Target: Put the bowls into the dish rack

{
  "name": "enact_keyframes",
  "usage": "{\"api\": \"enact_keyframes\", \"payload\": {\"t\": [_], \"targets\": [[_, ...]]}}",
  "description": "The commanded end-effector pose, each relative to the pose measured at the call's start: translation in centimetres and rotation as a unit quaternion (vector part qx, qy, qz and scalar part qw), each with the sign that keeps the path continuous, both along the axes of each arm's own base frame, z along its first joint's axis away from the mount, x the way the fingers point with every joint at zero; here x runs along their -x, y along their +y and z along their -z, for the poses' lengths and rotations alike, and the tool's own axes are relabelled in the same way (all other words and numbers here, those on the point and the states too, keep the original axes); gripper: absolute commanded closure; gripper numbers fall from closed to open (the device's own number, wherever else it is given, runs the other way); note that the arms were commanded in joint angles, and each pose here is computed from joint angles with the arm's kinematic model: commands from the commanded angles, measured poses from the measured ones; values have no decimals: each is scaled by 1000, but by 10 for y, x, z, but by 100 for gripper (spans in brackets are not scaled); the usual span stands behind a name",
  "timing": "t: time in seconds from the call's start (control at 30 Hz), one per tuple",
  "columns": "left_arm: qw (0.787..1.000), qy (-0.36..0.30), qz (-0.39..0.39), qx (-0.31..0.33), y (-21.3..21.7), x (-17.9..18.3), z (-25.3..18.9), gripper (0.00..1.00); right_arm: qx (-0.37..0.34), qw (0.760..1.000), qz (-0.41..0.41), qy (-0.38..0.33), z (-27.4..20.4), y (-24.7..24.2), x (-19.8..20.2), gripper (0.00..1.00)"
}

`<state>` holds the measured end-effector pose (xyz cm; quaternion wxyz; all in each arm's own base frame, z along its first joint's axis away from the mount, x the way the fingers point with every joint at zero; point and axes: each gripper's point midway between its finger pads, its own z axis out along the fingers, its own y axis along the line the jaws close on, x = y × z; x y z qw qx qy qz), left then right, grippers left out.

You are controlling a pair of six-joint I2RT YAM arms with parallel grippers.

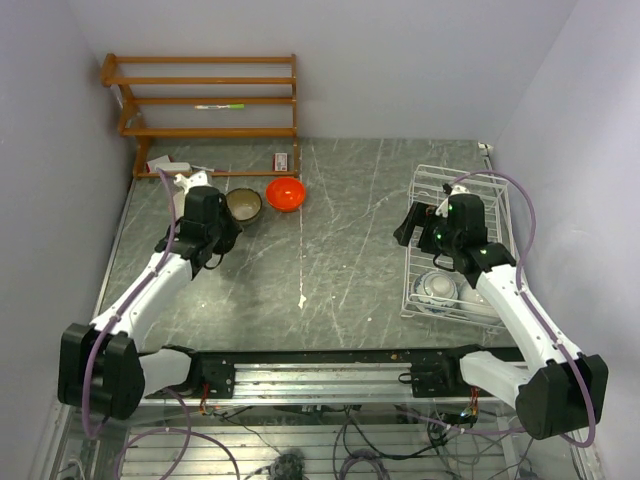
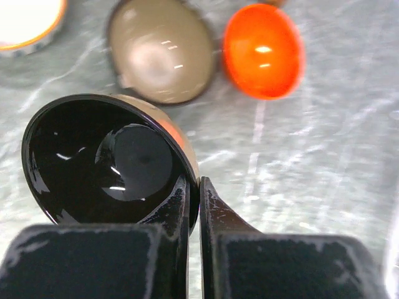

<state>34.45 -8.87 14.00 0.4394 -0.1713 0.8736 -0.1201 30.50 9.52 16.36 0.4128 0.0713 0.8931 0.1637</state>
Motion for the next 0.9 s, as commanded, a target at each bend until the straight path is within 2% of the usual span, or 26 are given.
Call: {"api": "enact_keyframes", "payload": {"t": [0.0,0.13,0.27,0.53,0.77,0.87], "targets": [[976,-136,85,147,-57,-14,-105,93,-20,999,-39,-33,-17,13,4,9],[946,-187,132,229,-88,-4,-150,93,-34,996,-57,-54,-33,19,8,9],[904,-239,187,300,-113,10,-202,93,-86,989,-98,-70,-47,39,16,9],[778,-344,292,438,-132,62,-323,93,-216,942,-215,-143,-106,86,38,10],[666,-398,342,531,-120,113,-387,93,-303,890,-280,-192,-156,106,60,11],[625,-409,358,560,-115,129,-406,93,-346,857,-299,-235,-188,109,70,12]]}}
